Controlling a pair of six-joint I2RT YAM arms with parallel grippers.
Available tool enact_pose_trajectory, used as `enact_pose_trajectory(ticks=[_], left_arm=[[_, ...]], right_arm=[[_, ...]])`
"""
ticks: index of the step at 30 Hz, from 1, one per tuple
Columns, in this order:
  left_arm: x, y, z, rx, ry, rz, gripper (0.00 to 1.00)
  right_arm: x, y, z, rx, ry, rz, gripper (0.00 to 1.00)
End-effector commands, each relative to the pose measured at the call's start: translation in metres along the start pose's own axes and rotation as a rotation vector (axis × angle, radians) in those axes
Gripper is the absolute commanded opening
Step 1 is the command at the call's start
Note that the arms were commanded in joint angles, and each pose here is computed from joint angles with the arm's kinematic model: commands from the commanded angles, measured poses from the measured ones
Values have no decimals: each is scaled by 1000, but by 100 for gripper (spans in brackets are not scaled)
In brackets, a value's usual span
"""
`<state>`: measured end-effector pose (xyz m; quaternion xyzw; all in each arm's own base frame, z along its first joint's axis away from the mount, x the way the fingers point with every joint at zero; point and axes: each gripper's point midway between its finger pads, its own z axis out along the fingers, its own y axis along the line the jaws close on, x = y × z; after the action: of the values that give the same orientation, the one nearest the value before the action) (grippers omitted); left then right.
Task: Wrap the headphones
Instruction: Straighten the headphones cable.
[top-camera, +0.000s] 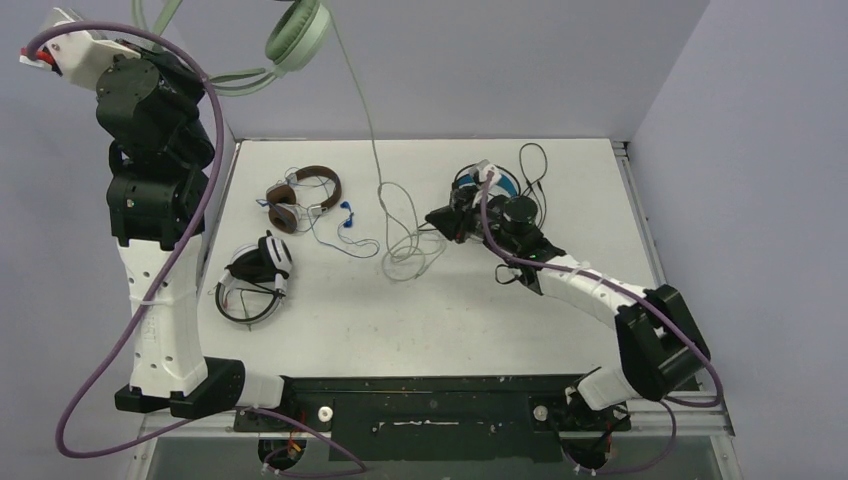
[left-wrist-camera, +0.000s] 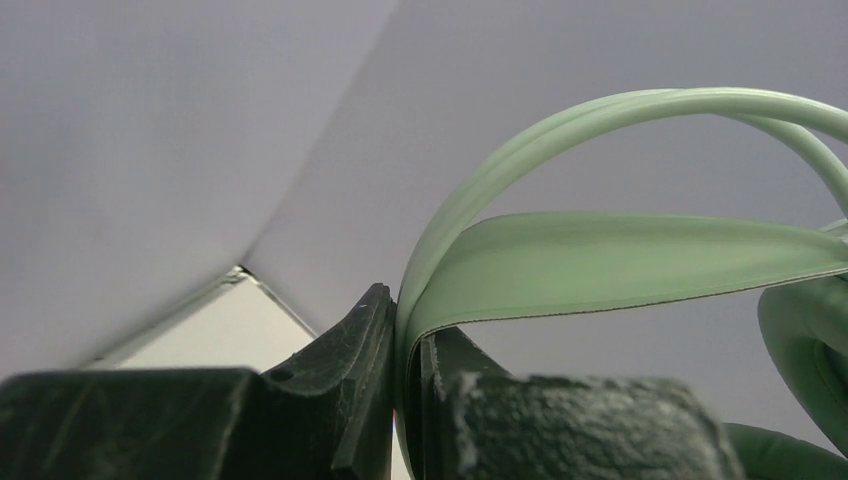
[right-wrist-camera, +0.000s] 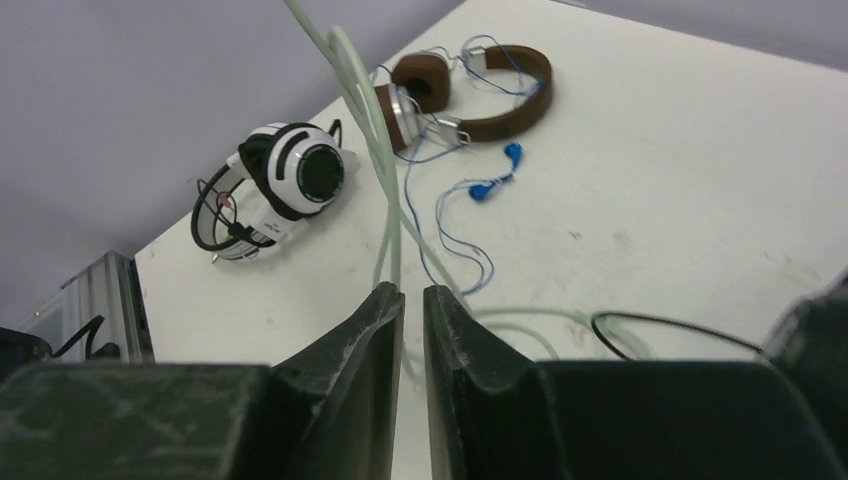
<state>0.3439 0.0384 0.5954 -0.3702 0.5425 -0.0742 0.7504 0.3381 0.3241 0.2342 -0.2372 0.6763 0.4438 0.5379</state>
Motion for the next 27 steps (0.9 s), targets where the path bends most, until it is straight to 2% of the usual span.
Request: enact_pose_trajectory(ticks=[1, 2, 7, 8, 10, 11, 16, 24, 27], left_arm=[[-77, 31, -13, -179, -291, -12, 0], [-78, 36, -14, -204, -303, 2, 0], [-73, 49, -15, -256, -306, 32, 0], [-71, 48, -15, -243, -298, 28, 0], [-65, 41, -15, -193, -274, 10, 0], [-64, 38, -16, -167, -265, -2, 0], [-58, 16, -20, -42, -206, -44, 0], [-43, -17, -25, 128, -101, -125, 0], [-41, -24, -26, 159, -83, -148, 0]], right_arm=[[-24, -9, -42, 76, -61, -45, 4], [-21, -16, -51, 116, -47, -42, 0], [-39, -53, -96, 395, -67, -61, 0], [-48, -51, -99, 391, -87, -82, 9], [-61, -37, -94, 318, -101, -126, 41], [-65, -29, -88, 273, -97, -135, 50], [-66, -10, -53, 156, -50, -144, 59], [-58, 43, 16, 43, -18, -162, 98], [-58, 51, 42, 43, -23, -158, 100]])
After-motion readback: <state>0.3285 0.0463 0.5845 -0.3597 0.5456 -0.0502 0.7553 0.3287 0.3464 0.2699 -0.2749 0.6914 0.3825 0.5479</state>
